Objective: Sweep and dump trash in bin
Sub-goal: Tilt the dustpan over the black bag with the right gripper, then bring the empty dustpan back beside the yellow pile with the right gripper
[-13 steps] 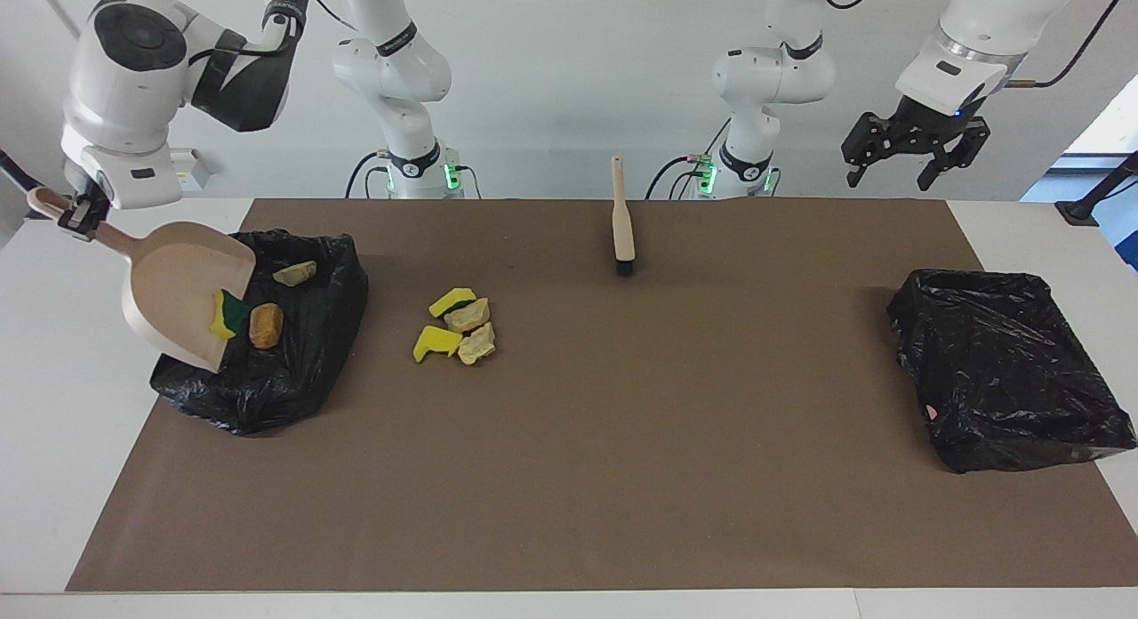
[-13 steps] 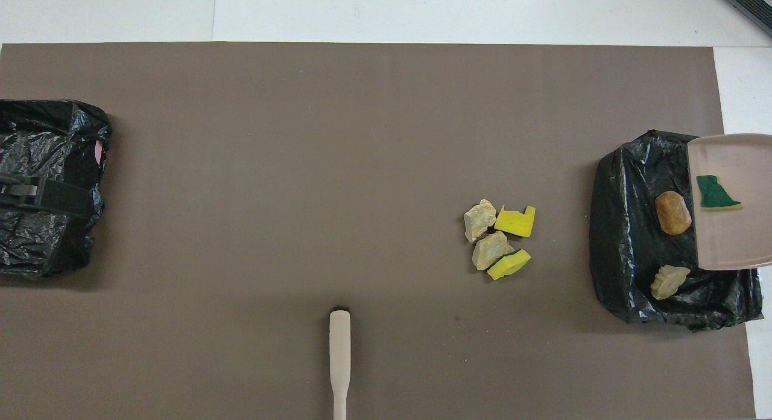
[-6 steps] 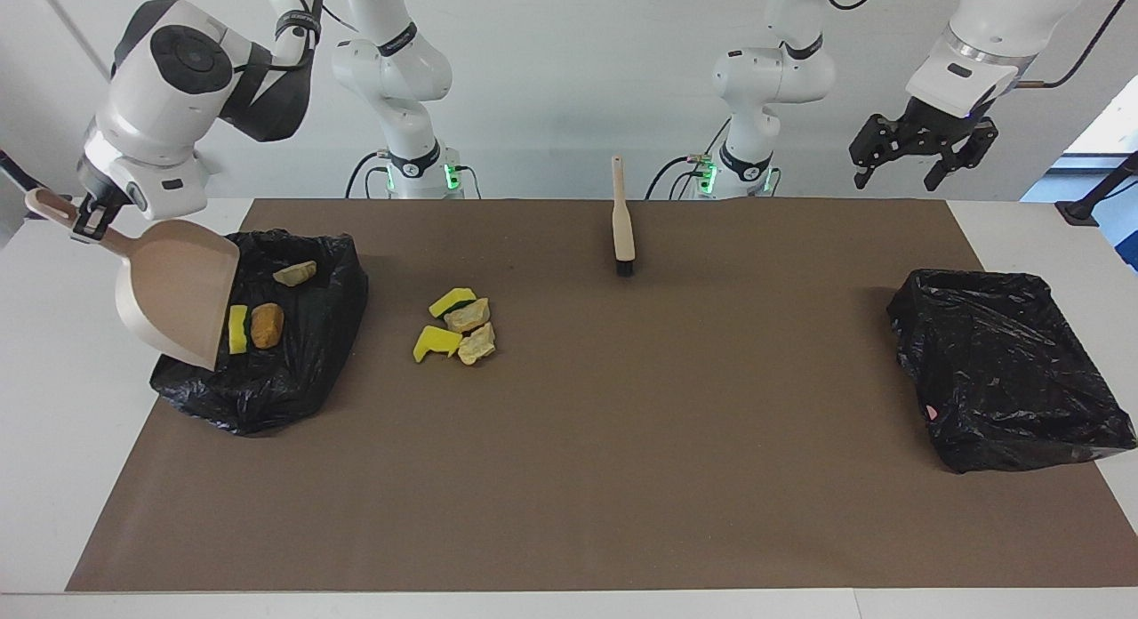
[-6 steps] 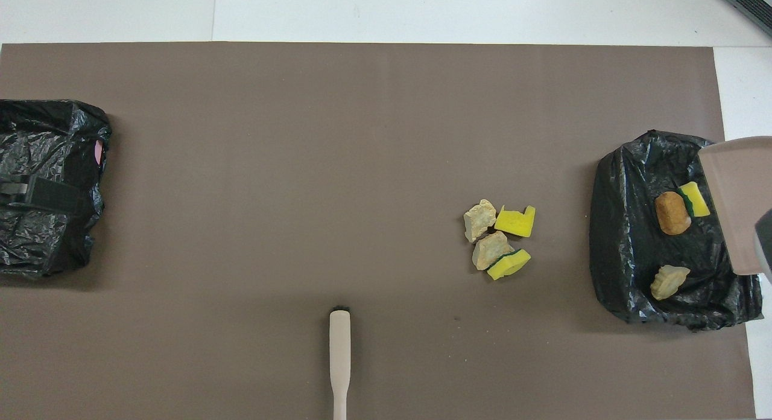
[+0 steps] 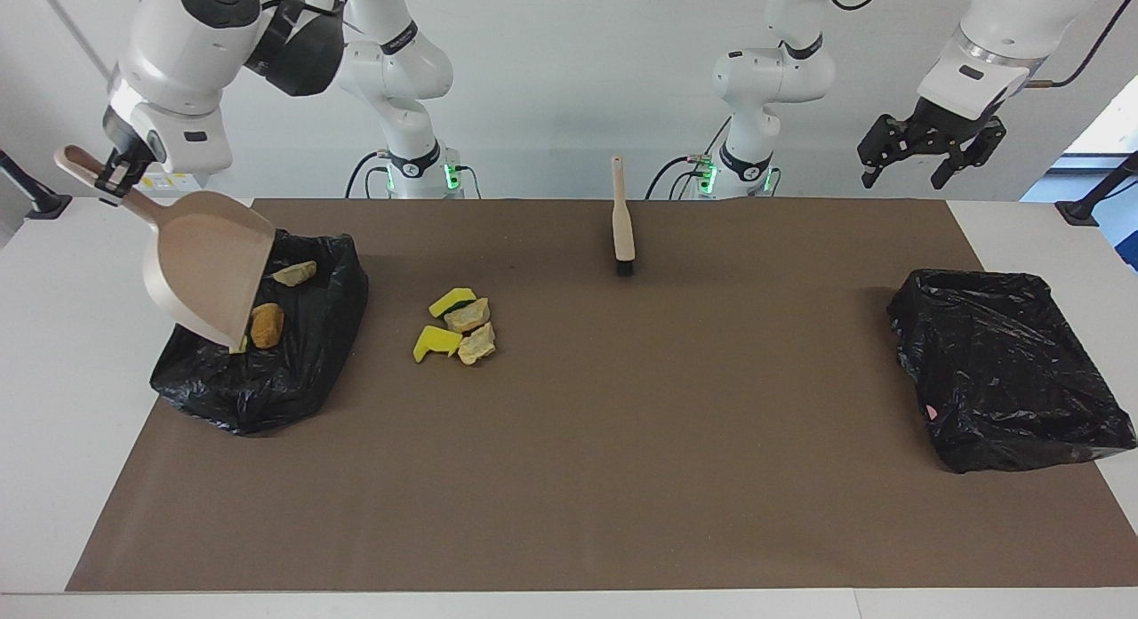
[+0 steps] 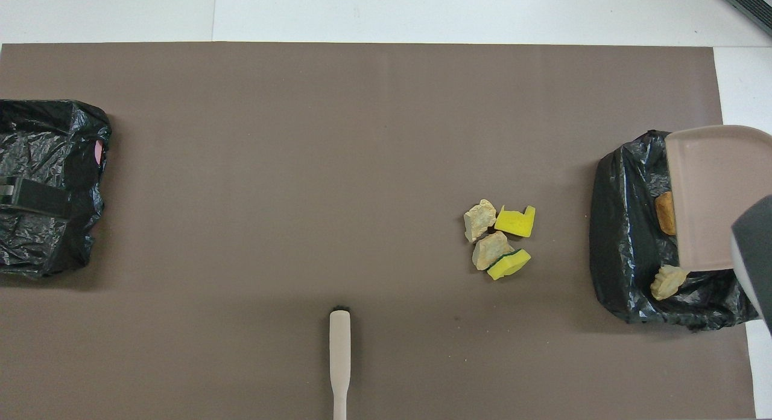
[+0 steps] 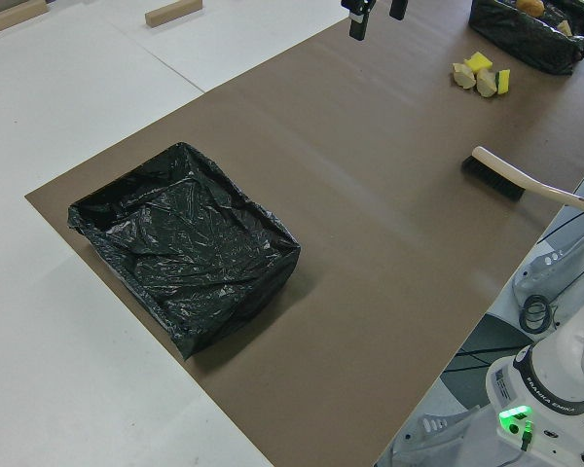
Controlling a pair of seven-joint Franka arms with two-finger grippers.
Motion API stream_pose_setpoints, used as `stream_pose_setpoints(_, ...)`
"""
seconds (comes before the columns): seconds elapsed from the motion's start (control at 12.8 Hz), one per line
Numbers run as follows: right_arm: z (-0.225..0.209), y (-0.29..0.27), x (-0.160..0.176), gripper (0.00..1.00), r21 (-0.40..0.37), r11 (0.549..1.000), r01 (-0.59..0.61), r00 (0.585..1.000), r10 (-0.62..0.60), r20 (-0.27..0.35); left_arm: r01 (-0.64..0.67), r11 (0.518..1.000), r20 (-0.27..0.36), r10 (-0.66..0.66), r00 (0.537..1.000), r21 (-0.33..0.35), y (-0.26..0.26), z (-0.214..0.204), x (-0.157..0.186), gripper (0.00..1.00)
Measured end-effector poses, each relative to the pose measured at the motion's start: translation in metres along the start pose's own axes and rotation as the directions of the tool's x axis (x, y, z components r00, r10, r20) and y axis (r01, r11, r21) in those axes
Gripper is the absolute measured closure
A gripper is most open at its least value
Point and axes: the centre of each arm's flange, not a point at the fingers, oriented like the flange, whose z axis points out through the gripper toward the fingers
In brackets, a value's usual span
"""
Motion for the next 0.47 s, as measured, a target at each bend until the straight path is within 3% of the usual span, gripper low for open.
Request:
stream_pose_setpoints(0.23, -0.024, -0.001, 0.048, 0.67, 0.009, 0.990, -0.139, 0.979, 0.139, -0.148, -0.005, 1.000, 0.007, 0.005, 1.000, 0.000, 0.002, 0.004, 0.003, 0.00)
stream_pose_setpoints(0.47, -0.060, -0.005, 0.137, 0.67, 0.079, 0.951, -0.297, 0.915, 0.308, -0.262, -0.005, 1.000, 0.001, 0.005, 1.000, -0.001, 0.001, 0.003, 0.012, 0.00)
